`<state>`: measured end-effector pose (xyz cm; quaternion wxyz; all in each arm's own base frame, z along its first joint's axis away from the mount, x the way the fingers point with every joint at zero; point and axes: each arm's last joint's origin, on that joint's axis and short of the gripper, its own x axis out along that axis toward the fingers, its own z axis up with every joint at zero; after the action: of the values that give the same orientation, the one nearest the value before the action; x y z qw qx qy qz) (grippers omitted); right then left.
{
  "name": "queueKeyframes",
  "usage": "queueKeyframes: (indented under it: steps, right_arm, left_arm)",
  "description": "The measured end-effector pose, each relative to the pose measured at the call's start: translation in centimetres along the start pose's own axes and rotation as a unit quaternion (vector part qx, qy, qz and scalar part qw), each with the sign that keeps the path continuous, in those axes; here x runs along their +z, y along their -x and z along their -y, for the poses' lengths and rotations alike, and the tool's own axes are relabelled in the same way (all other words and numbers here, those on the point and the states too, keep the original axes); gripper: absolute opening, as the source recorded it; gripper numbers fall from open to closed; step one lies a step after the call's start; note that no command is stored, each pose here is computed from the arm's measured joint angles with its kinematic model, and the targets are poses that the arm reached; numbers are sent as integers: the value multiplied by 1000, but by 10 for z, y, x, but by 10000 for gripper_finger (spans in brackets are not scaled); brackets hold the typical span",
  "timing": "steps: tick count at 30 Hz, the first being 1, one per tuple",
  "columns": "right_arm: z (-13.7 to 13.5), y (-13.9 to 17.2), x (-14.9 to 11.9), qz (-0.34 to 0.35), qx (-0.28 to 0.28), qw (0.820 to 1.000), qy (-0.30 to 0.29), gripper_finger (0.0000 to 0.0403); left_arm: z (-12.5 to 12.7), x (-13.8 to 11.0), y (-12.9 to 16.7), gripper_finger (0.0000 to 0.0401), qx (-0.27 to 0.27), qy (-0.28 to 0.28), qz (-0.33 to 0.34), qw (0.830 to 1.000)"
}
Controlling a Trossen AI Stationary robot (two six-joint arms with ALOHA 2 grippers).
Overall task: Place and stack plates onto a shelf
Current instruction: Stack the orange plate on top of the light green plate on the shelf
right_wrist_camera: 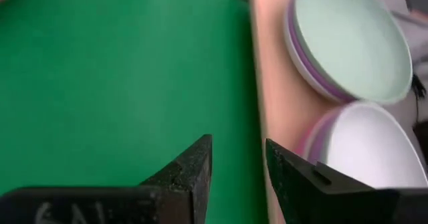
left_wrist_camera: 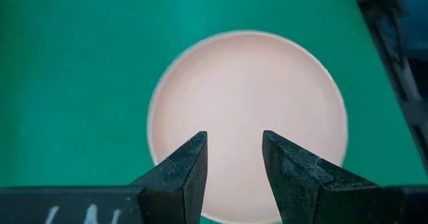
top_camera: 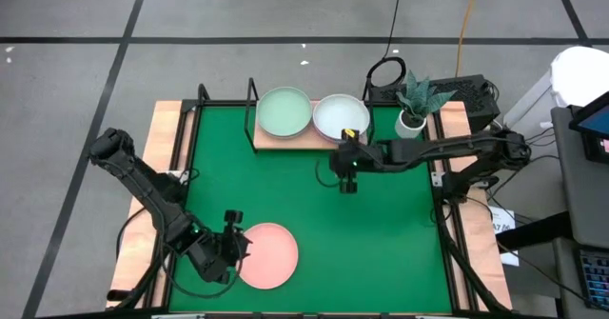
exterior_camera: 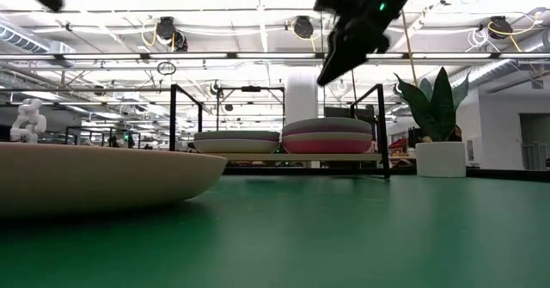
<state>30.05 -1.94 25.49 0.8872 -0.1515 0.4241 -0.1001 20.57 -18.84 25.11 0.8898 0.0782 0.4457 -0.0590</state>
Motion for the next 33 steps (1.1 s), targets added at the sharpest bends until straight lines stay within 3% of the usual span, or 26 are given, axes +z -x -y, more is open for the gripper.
queueKeyframes:
  steps: [7, 12, 23, 33]
  right_arm:
    - [-19, 35, 10, 62, 23, 998, -3, 121]
    - [-24, 52, 13, 92, 10, 996, -15, 121]
    - [-30, 57, 17, 112, 16, 993, -13, 121]
    - [-30, 57, 17, 112, 18, 993, -11, 121]
  left_arm:
    - [34, -15, -6, 150, -39, -33, -7, 999]
    - [55, -25, -22, 150, -52, -76, -26, 995]
    - [69, -40, -52, 150, -64, -122, -86, 987]
    - [75, -50, -76, 145, -45, -200, -106, 973]
